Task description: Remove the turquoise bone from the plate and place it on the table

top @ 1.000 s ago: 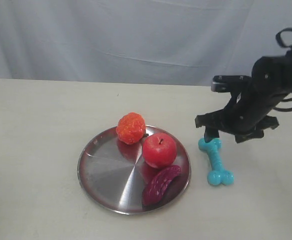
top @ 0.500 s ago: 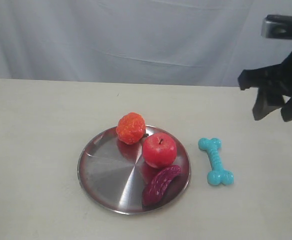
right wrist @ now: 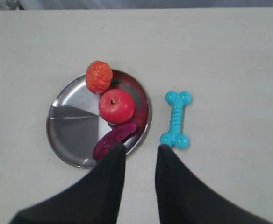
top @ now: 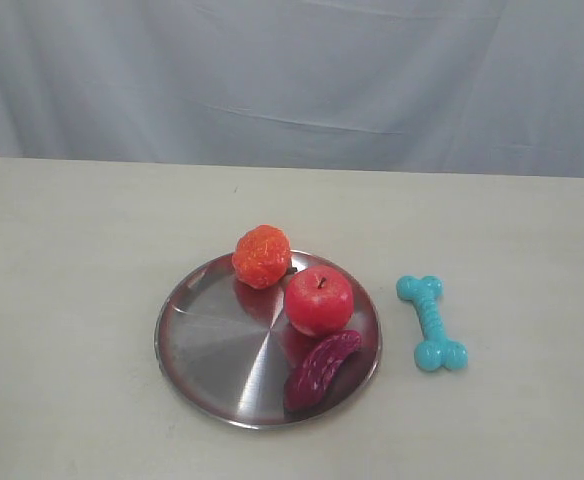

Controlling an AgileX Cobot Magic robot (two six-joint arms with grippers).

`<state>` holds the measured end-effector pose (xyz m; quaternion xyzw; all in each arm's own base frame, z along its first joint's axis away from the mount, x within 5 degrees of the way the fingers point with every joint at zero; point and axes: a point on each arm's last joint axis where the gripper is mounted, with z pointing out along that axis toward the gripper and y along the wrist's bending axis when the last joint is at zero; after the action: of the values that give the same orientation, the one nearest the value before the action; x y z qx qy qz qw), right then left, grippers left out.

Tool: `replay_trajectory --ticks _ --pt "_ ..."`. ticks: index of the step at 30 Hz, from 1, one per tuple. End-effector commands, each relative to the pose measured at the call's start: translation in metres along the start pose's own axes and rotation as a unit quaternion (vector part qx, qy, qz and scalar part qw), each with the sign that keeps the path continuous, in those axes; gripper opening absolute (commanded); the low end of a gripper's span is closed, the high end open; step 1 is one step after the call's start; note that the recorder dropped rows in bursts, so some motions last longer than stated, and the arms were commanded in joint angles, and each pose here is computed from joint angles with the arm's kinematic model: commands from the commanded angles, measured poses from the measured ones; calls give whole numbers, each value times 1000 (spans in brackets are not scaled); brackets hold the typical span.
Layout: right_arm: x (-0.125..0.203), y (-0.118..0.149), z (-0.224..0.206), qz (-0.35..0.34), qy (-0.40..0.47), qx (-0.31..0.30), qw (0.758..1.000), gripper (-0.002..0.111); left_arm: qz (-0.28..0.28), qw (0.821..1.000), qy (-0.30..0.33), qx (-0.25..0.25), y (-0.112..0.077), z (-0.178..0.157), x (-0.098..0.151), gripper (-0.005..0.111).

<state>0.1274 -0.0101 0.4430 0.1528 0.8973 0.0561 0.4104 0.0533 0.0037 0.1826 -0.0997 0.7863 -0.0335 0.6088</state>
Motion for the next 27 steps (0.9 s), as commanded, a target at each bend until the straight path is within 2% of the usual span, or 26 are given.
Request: replay_trajectory --ticks 1,7,11,13,17,27 --pt "27 -1 -29 -9 -31 -26 999 23 1 1000 -3 -3 0 0 0 0" --pt "92 -16 -28 -9 -21 -31 999 23 1 1000 -3 -3 0 0 0 0" --pt "120 -25 -7 -4 -59 -40 997 23 1 1000 -3 -3 0 0 0 0" --pt "128 -28 3 -2 -69 -41 997 17 1 1000 -3 -3 0 0 0 0" --pt "141 -34 27 3 -88 -42 995 0 1 1000 -3 -3 0 0 0 0" --pt "146 -36 40 1 -94 -41 995 0 1 1000 -3 -3 0 0 0 0"
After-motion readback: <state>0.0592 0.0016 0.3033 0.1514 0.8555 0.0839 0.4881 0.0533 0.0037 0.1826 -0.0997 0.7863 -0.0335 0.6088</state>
